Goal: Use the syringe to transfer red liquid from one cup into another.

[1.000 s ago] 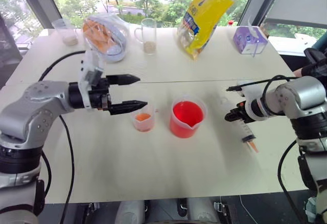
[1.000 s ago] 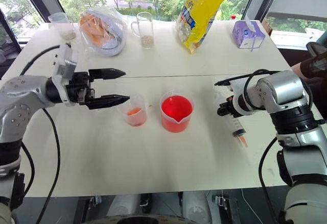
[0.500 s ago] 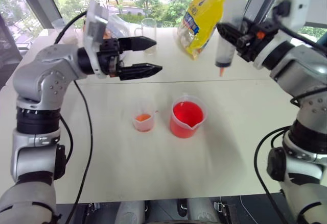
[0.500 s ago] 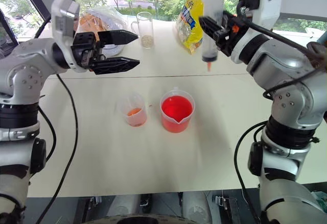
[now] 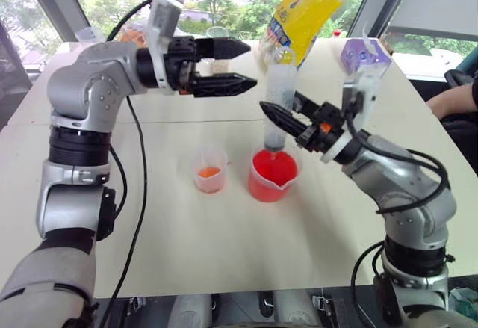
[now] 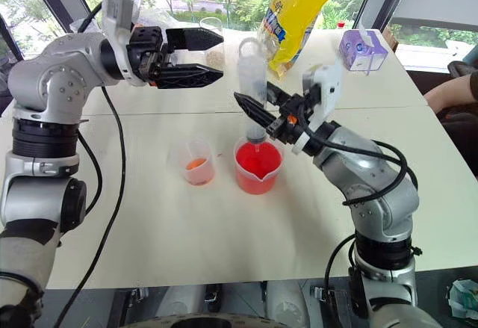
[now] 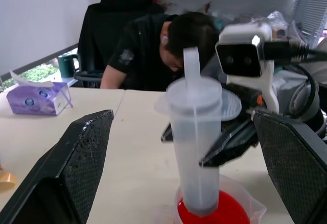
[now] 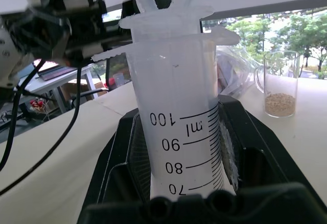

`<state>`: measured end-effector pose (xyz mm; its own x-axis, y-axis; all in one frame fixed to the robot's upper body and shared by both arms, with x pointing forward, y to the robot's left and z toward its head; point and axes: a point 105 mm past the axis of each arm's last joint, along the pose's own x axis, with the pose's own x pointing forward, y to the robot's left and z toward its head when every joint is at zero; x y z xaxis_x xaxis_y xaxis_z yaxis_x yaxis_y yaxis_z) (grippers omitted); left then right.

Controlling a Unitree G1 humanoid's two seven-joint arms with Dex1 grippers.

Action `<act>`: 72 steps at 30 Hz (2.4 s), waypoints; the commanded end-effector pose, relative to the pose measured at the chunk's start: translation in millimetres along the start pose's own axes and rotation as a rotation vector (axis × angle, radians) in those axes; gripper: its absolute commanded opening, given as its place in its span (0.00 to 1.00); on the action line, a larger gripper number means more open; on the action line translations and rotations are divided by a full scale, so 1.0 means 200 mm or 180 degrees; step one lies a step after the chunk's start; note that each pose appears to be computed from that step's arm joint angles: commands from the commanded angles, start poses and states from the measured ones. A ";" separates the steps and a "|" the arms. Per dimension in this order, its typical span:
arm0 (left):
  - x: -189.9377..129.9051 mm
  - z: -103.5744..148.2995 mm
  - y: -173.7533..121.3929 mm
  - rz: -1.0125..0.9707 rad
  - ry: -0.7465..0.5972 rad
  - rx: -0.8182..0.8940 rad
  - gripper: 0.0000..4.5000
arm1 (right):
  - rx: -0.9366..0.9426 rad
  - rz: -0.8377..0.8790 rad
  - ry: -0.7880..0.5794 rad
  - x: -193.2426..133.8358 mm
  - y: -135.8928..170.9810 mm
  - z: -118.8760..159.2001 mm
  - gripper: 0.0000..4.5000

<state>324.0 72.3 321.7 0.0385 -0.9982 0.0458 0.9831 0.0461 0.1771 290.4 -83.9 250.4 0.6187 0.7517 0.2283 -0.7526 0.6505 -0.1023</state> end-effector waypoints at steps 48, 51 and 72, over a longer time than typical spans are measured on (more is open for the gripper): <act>0.17 0.11 -0.05 -0.0356 -0.0046 0.0206 0.00 | 0.0041 0.0192 0.0201 -0.08 0.11 -0.21 0.32; 0.16 0.12 -0.05 -0.0343 -0.0059 0.0228 0.00 | 0.0078 0.0194 0.0235 -0.09 0.11 -0.23 0.32; 0.16 0.11 -0.04 -0.0322 -0.0044 0.0221 0.00 | -0.0061 0.0140 0.0106 -0.08 0.06 -0.12 0.32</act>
<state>317.6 30.7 309.9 -0.0902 -0.9951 -0.0404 0.9868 -0.0948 0.1315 282.0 -89.1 217.2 0.6223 0.7602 0.1868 -0.7526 0.6466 -0.1243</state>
